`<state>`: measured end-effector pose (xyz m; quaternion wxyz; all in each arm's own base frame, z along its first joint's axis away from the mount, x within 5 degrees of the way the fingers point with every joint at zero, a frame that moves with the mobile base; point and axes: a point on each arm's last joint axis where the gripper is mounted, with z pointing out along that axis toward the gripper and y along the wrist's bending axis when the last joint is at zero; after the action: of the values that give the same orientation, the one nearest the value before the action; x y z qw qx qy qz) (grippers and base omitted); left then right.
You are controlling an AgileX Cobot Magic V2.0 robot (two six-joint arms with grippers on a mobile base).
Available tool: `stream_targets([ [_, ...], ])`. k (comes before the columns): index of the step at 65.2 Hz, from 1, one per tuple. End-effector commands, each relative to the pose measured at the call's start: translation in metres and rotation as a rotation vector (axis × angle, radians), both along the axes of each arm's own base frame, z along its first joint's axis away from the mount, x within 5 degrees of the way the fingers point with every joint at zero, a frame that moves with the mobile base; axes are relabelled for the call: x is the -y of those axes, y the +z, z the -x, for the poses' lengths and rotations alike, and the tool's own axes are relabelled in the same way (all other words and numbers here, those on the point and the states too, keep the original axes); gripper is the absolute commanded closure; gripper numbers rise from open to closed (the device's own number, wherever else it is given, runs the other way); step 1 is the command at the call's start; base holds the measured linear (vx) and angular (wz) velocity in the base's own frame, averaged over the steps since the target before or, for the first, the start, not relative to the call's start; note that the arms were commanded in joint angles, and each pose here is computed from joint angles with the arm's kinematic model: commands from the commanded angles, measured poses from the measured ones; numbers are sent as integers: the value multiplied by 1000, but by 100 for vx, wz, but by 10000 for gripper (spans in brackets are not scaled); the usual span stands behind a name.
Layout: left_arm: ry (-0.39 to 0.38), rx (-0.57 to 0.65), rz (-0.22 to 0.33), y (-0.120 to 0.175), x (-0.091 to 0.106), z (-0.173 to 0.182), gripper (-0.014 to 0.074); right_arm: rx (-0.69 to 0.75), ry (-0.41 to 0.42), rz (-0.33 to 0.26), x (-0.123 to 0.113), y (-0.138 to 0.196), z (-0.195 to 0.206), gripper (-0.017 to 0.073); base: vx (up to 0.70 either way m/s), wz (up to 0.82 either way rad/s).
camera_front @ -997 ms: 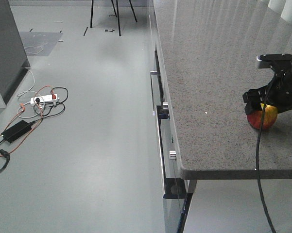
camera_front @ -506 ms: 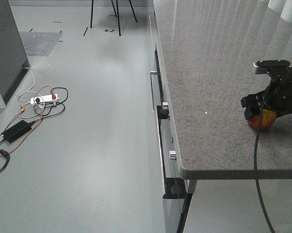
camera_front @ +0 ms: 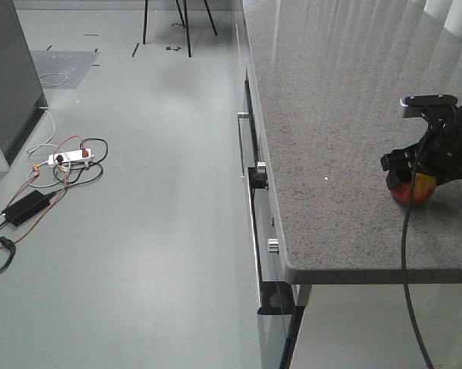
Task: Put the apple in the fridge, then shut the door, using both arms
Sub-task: 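Close the right gripper around the apple, then lift the apple off the countertop with the right gripper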
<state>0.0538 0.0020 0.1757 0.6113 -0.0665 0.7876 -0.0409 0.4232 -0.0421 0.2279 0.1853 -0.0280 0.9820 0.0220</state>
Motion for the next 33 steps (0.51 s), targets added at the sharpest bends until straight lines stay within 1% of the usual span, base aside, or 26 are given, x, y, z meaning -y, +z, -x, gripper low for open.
stream_targets([
  [1, -6, 67, 10, 0, 1, -1, 598, 154, 14, -3, -2, 49, 6, 470, 0, 0],
  [9, -6, 67, 10, 0, 1, -1, 598, 212, 7, -35, -5, 72, 14, 475, 0, 0],
  [16, -6, 67, 10, 0, 1, -1, 598, 255, 24, -46, -9, 93, 26, 475, 0, 0],
  [23, -6, 67, 10, 0, 1, -1, 598, 288, 17, -66, -12, 105, 41, 475, 0, 0],
  [33, -6, 67, 10, 0, 1, -1, 598, 362, 0, -52, -15, 116, 75, 475, 0, 0],
])
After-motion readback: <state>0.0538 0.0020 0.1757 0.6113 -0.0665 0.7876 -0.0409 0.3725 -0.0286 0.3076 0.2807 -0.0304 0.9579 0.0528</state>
